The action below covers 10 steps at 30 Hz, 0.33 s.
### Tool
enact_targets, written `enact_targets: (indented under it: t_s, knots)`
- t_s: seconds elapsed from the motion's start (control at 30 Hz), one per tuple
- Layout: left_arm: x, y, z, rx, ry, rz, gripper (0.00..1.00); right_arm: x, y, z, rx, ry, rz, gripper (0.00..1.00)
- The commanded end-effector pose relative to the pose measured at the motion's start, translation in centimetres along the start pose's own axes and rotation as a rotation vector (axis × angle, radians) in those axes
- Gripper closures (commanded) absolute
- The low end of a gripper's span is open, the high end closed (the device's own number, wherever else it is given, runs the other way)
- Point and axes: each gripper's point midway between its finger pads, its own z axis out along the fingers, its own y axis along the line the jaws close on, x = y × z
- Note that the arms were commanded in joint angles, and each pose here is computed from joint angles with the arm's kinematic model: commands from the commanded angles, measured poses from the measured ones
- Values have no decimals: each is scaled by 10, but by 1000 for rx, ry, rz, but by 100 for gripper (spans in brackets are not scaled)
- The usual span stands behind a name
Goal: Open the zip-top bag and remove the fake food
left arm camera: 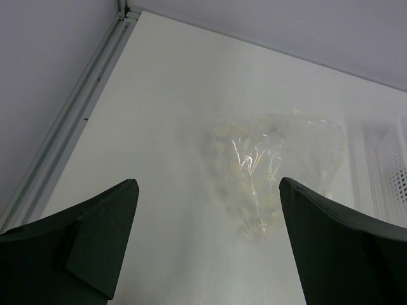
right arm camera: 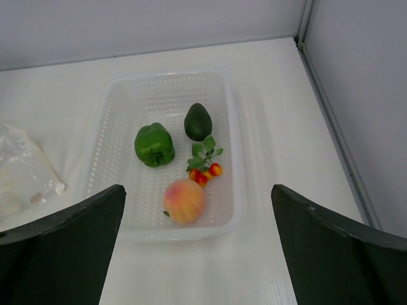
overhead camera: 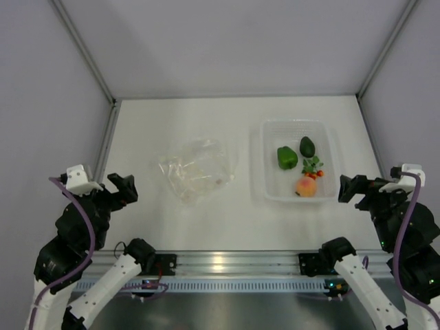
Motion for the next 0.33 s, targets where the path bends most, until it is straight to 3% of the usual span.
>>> enact_targets:
  t_s: [0.0,0.3]
  knots:
    - [8,4,4,-30,24,22,2,3,3,5,-7,21,-17,1]
    - [3,10,9,-98,3,-4,2,8,9,17,-11,34,-10,1]
